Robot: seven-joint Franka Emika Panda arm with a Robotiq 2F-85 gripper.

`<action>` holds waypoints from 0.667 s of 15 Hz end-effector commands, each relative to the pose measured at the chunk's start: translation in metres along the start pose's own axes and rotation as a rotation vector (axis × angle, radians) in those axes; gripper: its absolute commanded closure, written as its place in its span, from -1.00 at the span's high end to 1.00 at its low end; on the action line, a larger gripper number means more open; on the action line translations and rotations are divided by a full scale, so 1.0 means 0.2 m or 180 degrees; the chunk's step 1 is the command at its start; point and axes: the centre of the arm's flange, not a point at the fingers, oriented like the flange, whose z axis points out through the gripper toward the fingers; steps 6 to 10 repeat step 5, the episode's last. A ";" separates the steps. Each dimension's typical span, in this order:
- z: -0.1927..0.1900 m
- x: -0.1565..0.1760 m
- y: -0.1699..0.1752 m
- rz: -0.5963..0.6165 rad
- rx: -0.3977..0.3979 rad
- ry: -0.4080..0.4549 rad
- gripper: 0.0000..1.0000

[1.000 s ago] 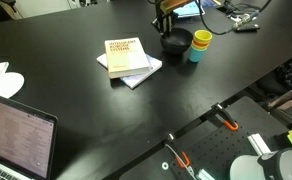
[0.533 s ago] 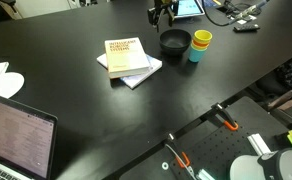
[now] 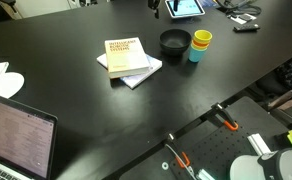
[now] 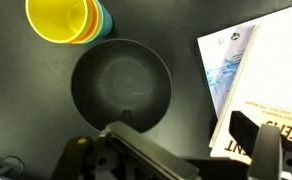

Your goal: Put the furthest black bowl in the closest black bowl

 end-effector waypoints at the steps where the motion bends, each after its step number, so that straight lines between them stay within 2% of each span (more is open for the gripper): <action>1: -0.10 -0.10 -0.04 0.0045 0.0130 0.0024 1.00; 2: -0.04 -0.02 -0.01 0.0009 0.0038 0.0001 1.00; 10: -0.05 -0.05 -0.03 0.0011 0.0067 0.0005 1.00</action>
